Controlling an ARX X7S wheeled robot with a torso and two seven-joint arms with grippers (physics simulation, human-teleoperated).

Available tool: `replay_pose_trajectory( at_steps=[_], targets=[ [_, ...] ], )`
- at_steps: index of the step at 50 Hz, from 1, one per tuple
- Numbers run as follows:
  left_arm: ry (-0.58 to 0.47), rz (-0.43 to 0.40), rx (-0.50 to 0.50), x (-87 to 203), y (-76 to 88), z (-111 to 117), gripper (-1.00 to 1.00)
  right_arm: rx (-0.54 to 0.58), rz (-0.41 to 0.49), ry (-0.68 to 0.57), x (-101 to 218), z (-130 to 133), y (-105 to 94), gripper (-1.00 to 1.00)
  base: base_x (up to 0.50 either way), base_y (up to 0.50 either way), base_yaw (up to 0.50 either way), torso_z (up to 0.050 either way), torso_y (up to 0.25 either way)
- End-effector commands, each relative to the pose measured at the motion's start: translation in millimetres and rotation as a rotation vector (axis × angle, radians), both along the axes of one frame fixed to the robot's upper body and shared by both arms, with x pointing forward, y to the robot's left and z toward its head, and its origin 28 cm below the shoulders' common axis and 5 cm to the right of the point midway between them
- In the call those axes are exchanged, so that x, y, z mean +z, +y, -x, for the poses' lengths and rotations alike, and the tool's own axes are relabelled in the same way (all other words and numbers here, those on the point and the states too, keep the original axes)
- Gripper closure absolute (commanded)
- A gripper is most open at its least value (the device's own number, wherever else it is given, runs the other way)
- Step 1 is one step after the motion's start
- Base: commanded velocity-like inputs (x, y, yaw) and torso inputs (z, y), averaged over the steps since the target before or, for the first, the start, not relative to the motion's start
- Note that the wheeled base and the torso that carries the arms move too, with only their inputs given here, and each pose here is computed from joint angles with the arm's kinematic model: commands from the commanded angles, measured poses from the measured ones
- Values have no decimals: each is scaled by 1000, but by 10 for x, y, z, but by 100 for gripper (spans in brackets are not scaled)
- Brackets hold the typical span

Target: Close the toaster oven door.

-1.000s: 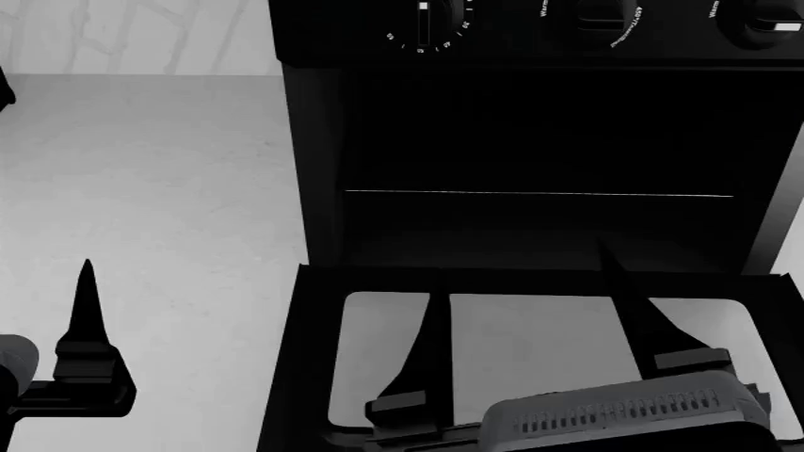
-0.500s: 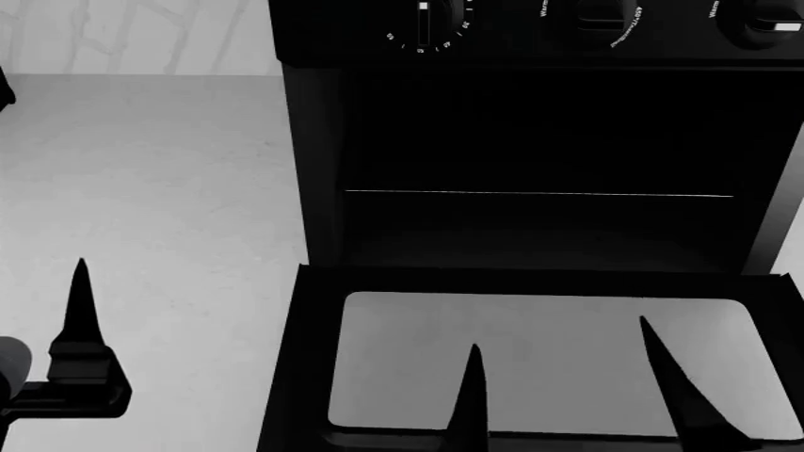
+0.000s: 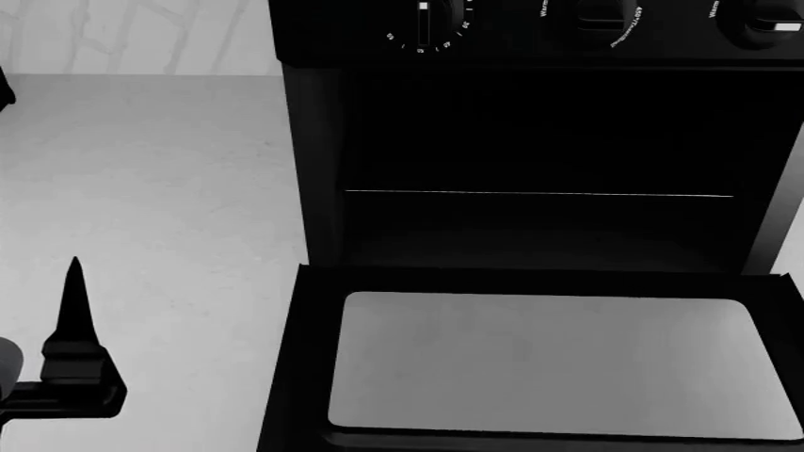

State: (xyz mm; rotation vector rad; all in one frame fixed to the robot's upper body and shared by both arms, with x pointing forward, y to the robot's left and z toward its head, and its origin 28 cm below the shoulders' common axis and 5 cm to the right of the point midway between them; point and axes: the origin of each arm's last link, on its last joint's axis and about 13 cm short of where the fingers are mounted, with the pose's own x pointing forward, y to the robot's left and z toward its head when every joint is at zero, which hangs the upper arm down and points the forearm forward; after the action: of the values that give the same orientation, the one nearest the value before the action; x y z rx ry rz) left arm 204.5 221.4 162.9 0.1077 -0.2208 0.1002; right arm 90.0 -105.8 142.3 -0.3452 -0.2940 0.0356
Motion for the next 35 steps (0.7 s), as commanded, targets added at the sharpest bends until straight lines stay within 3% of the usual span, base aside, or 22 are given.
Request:
replay_pose_trajectory(
  at_steps=[1,35],
  targets=[
    [-2,-4,-4,3,-4,-1,-100,-2,0,1,-23,215,-3,-100,0,0,0,0,0],
    [-5,-5,-4,14,-9,-14,-100,-17,-50,67,-64,401,-51,-100,0,0,0,0,0]
  ],
)
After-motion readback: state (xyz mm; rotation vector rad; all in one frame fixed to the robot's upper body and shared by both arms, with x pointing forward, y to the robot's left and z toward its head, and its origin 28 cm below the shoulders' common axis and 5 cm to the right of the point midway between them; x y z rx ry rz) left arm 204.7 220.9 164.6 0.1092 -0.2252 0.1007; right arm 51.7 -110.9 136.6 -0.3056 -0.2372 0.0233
